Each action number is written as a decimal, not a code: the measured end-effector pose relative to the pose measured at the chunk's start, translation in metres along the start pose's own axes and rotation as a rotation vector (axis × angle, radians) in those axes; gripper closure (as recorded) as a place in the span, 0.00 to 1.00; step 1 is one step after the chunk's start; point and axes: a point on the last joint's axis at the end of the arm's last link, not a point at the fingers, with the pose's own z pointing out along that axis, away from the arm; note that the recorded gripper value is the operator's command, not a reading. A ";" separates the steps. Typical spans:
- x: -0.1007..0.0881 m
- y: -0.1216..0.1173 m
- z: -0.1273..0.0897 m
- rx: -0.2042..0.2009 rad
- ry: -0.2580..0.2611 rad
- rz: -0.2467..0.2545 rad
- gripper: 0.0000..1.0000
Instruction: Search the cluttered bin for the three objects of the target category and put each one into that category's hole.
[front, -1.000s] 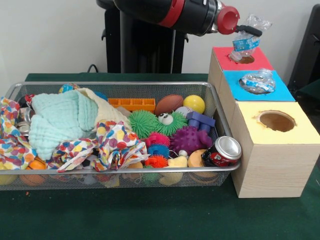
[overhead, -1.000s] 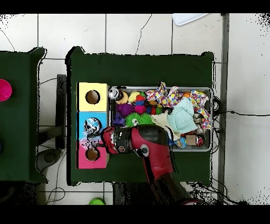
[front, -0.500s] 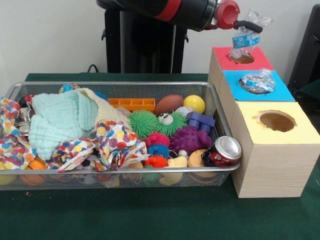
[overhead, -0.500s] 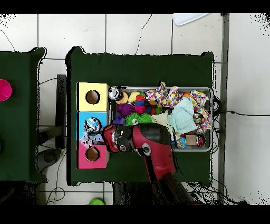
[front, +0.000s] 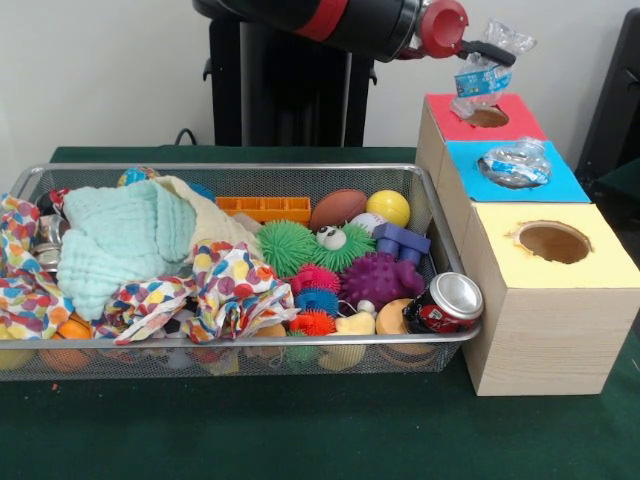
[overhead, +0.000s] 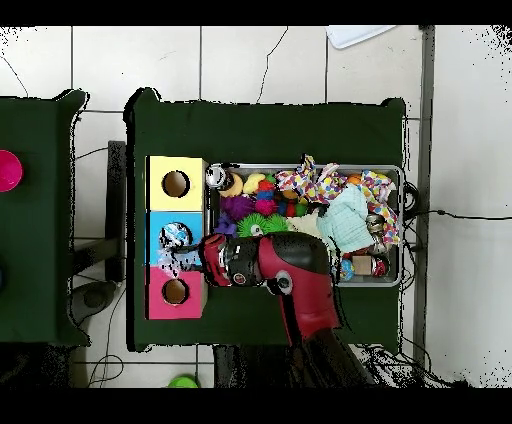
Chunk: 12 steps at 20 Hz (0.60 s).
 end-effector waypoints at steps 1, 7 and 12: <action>0.001 0.001 -0.001 -0.001 -0.002 -0.003 1.00; 0.006 0.009 -0.007 -0.003 -0.016 -0.021 1.00; 0.008 0.016 -0.011 -0.006 -0.025 -0.031 1.00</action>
